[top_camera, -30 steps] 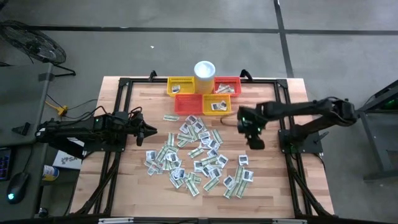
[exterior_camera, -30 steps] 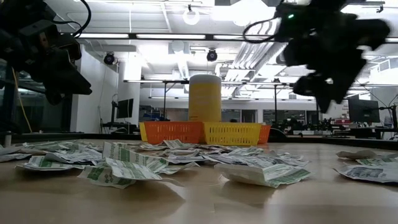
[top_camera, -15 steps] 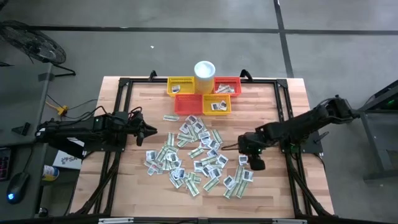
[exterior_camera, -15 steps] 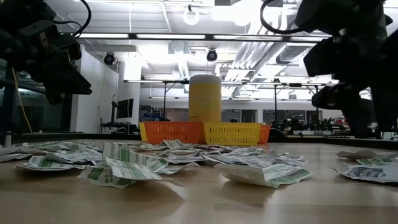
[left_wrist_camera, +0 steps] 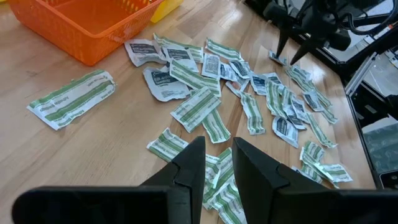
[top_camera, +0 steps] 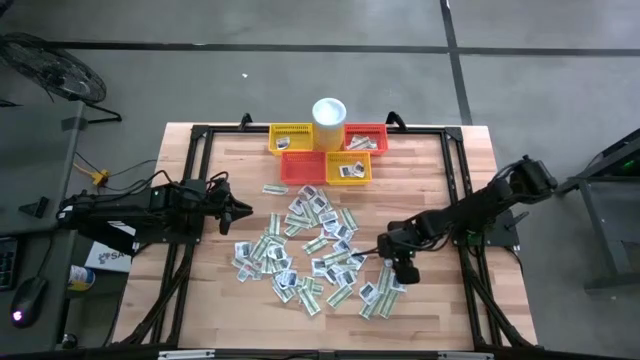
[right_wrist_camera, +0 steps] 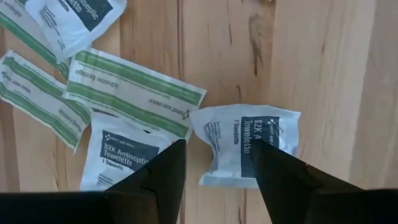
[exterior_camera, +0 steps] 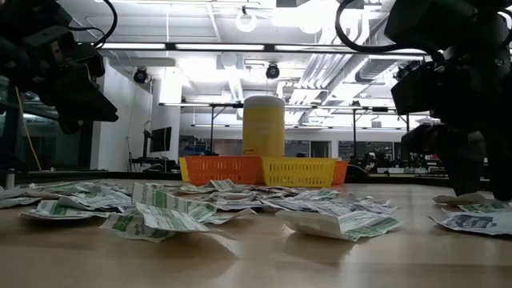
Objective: Pick & Place First Aid Supplies
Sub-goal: Put the black towelette pack into the bottom yellow basket
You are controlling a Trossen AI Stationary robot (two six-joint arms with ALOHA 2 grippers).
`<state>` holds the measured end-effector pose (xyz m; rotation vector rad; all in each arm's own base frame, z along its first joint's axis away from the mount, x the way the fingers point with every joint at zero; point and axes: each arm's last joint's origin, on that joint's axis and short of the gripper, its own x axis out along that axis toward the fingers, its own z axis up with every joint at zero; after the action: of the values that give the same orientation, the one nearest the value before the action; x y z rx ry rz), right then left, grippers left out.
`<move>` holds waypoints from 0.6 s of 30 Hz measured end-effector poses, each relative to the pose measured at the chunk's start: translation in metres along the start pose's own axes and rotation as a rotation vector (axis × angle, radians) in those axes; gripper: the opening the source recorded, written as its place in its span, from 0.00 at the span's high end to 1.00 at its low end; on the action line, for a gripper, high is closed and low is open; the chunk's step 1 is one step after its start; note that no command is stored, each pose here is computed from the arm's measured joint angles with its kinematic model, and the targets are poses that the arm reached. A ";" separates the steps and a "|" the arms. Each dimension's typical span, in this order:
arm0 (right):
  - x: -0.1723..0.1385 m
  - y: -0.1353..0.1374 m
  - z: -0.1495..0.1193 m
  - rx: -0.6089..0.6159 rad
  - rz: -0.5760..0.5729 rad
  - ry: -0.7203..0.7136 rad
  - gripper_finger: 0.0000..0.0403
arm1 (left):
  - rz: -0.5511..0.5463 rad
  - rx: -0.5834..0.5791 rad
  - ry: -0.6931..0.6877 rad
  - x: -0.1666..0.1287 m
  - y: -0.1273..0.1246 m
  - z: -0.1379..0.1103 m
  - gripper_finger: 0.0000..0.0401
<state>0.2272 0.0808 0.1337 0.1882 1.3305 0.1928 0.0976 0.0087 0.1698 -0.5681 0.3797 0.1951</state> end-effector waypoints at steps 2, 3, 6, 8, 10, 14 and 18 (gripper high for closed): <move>0.003 0.000 0.000 0.012 -0.012 0.011 0.57 | 0.000 0.000 0.000 0.000 0.000 0.000 0.80; 0.005 0.000 0.000 0.015 -0.020 0.016 0.58 | 0.000 0.000 0.000 0.000 0.000 0.000 0.80; 0.007 -0.001 -0.001 0.027 -0.048 0.028 0.64 | 0.000 0.000 0.000 0.000 0.000 0.000 0.80; 0.008 -0.004 -0.001 0.031 -0.079 0.027 0.70 | 0.000 0.000 0.000 0.000 0.000 0.000 0.80; 0.007 -0.008 -0.002 0.044 -0.112 0.036 0.77 | 0.000 0.000 0.000 0.000 0.000 0.000 0.80; 0.006 -0.016 -0.002 0.067 -0.155 0.043 0.90 | 0.000 0.000 0.000 0.000 0.000 0.000 0.80; 0.004 -0.024 0.000 0.100 -0.178 0.034 0.99 | 0.000 0.000 0.000 0.000 0.000 0.000 0.80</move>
<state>0.2294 0.0582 0.1237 0.1504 1.3842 -0.0205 0.0975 0.0087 0.1698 -0.5680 0.3796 0.1950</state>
